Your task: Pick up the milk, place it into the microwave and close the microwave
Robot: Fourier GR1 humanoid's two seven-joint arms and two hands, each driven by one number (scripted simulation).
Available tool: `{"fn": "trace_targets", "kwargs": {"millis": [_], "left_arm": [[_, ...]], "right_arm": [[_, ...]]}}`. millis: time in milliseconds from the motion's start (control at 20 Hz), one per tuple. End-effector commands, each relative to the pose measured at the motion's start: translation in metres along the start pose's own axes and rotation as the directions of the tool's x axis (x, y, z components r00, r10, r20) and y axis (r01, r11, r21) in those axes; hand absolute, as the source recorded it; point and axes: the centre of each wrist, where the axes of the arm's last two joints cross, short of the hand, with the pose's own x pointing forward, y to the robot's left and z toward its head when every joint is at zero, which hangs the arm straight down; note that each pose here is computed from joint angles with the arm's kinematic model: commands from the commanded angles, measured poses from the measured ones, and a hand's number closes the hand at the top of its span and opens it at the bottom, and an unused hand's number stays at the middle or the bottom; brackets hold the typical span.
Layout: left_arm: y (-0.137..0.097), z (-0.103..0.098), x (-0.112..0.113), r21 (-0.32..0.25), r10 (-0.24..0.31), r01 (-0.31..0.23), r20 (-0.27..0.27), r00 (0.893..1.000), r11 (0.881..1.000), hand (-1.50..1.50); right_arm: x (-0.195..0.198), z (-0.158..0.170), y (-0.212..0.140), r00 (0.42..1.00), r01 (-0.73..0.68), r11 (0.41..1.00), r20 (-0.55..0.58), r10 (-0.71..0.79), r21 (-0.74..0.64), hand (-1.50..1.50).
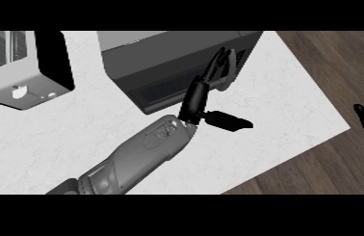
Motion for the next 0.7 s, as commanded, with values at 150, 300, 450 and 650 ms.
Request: {"fn": "trace_targets", "kwargs": {"millis": [150,300,450,650], "left_arm": [[0.002,-0.014,0.005,0.039,0.001,-0.002,0.022,1.000,0.999,-1.50],[0.004,-0.012,0.000,0.052,-0.015,0.014,0.018,1.000,0.999,-1.50],[0.003,-0.015,0.003,0.049,0.003,-0.004,0.029,1.000,0.999,-1.50],[0.004,-0.015,0.001,0.065,0.002,-0.004,0.032,0.999,0.998,-1.50]], "right_arm": [[0.004,-0.011,-0.003,1.000,0.007,1.000,0.006,-0.007,0.014,-1.50],[0.006,-0.007,-0.007,1.000,0.008,1.000,0.005,-0.008,-0.008,-1.50],[0.009,-0.013,-0.011,1.000,-0.003,1.000,0.000,0.003,0.011,-1.50],[0.012,-0.018,-0.011,1.000,0.006,1.000,-0.003,-0.006,0.030,-1.50]]}}
